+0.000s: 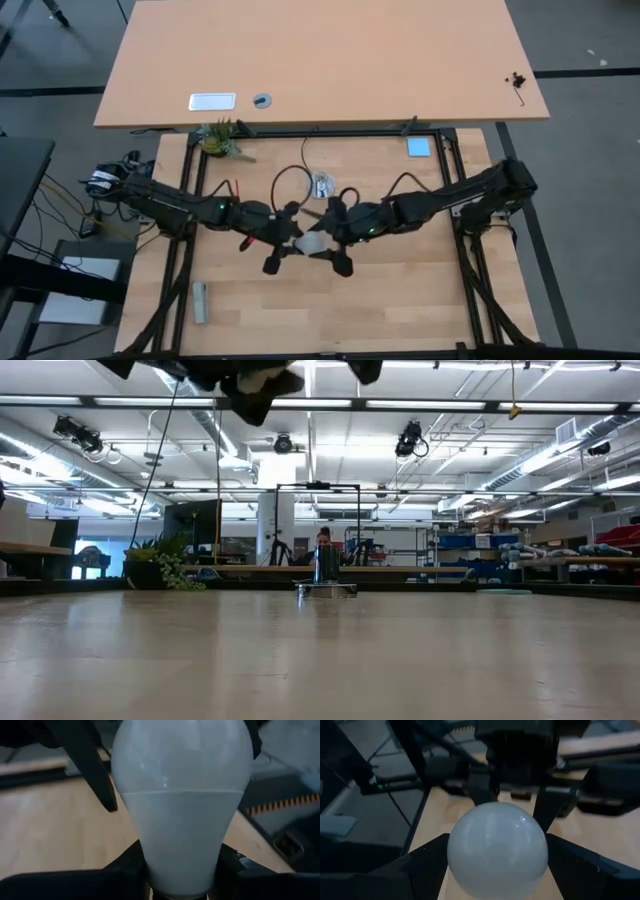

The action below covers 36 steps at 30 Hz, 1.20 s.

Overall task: Screw lightbulb
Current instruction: Insert the white lightbulb into the silver lamp

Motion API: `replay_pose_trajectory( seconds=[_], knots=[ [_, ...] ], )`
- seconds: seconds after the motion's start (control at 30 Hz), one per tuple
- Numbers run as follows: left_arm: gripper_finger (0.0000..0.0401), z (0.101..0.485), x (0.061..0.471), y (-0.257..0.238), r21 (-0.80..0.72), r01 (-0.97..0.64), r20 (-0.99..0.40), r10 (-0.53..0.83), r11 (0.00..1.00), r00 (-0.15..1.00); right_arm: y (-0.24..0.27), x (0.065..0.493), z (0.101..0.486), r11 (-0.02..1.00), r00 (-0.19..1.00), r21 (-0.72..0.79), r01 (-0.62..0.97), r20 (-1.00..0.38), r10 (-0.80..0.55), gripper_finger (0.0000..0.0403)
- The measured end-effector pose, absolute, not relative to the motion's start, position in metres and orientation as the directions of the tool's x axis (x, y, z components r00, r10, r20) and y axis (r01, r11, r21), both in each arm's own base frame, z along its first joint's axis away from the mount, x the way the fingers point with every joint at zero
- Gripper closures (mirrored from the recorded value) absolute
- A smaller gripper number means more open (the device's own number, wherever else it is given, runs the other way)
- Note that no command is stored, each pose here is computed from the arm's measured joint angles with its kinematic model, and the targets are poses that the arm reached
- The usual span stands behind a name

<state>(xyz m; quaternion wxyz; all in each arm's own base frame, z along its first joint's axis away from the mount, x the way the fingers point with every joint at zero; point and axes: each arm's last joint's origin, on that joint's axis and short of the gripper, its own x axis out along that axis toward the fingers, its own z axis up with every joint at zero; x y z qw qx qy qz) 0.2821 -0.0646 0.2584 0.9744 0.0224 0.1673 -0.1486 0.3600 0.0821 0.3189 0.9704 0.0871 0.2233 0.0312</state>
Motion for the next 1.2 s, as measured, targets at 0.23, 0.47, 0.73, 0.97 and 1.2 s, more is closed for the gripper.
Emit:
replay_pose_trajectory(
  seconds=[0.23,0.47,0.73,0.97,1.2],
  knots=[
    [0.0271,0.270,0.290,-0.043,-0.022,0.199,-0.199,-0.200,0.980,0.959,0.066,0.337,0.345,0.986,0.910,0.155,0.057,-0.414,0.012,0.0080],
    [0.0271,0.269,0.297,-0.022,-0.046,0.127,-0.171,-0.133,0.991,0.976,0.045,0.329,0.353,0.990,0.872,0.101,0.103,-0.488,-0.041,0.0085],
    [0.0271,0.261,0.309,-0.007,-0.054,0.132,-0.132,-0.138,0.990,0.982,0.028,0.342,0.376,0.995,0.799,0.068,0.069,-0.602,-0.015,0.0090],
    [0.0271,0.266,0.310,0.008,-0.051,0.154,-0.069,-0.158,0.987,0.985,0.015,0.348,0.389,0.995,0.750,0.071,0.070,-0.661,-0.005,0.0088],
    [0.0271,0.264,0.309,0.023,-0.051,0.159,-0.077,-0.163,0.986,0.984,0.000,0.354,0.380,0.994,0.708,0.075,0.083,-0.706,-0.006,0.0088]
  ],
)
